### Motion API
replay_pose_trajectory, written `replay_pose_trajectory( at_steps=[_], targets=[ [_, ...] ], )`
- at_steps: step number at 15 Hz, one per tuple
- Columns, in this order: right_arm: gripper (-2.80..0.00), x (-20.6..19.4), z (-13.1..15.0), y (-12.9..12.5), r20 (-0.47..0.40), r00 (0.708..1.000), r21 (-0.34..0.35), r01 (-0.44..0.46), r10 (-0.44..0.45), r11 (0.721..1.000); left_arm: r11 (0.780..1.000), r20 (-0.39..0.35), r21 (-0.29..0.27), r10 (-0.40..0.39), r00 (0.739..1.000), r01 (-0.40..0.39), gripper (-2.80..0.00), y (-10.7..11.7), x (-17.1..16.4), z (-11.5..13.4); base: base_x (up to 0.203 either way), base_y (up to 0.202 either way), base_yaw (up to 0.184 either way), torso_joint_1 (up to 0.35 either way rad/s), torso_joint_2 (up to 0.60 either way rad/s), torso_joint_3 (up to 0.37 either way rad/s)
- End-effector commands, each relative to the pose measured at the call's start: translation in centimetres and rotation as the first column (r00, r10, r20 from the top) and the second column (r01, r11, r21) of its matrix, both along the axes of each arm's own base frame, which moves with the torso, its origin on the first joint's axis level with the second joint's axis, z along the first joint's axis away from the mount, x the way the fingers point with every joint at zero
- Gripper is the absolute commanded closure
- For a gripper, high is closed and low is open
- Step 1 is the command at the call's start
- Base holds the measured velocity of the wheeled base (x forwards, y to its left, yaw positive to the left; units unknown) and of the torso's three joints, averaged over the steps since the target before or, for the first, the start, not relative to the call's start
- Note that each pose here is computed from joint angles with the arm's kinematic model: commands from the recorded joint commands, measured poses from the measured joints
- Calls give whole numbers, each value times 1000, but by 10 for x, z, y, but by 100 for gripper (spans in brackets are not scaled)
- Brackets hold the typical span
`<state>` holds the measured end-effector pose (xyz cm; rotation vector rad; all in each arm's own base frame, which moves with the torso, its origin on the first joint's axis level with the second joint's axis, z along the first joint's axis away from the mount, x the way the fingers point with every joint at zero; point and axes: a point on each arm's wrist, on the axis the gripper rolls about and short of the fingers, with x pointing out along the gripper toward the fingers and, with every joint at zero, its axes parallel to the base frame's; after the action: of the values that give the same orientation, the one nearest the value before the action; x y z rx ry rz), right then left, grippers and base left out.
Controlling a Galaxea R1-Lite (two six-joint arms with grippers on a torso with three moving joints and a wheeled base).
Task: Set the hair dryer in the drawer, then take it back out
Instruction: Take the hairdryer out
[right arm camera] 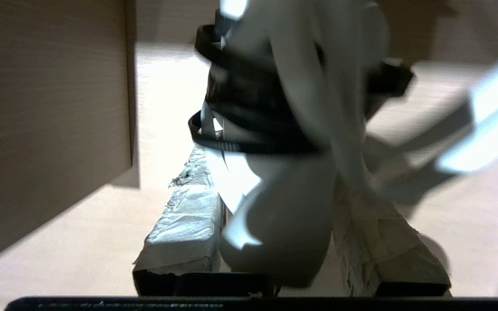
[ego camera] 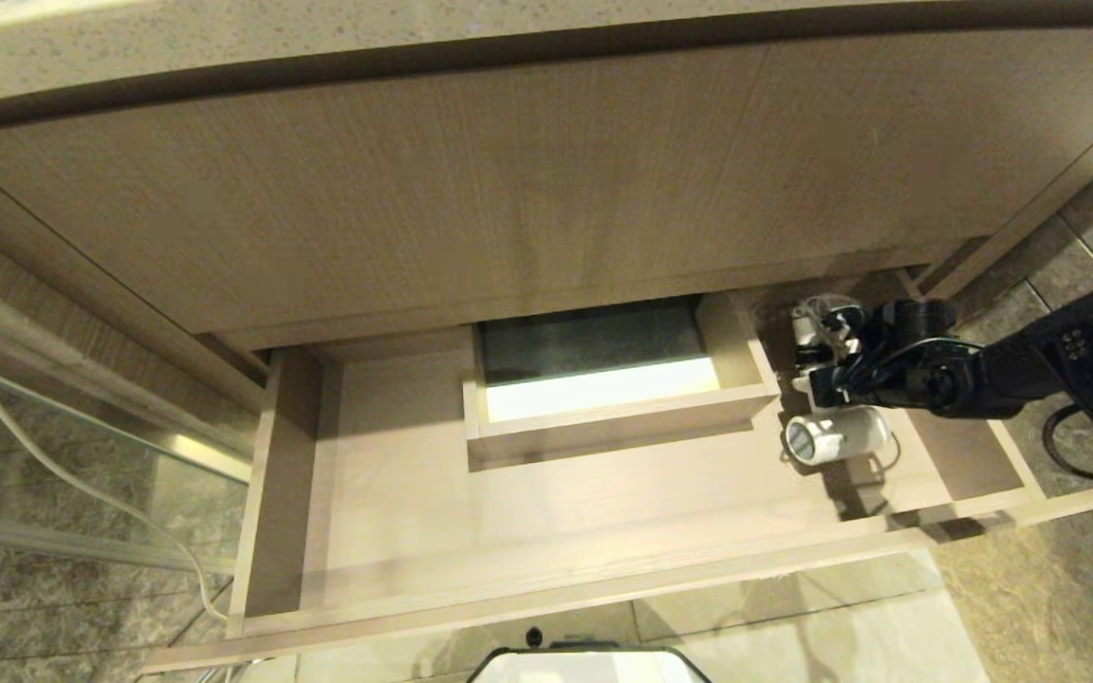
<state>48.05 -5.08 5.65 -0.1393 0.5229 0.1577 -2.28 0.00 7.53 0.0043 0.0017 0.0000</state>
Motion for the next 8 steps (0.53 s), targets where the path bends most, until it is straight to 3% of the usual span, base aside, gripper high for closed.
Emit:
replay_pose_trajectory(
  at_steps=[1,8],
  targets=[
    [0,-19,35,-9,42,999,-5,21,-21,1000,1000,-1,0,0,1000,0,0,0,0,0,0,0,0,0,0,0],
    [0,-55,65,-24,49,997,-5,67,-67,998,1000,-1,0,0,1000,0,0,0,0,0,0,0,0,0,0,0]
  ],
)
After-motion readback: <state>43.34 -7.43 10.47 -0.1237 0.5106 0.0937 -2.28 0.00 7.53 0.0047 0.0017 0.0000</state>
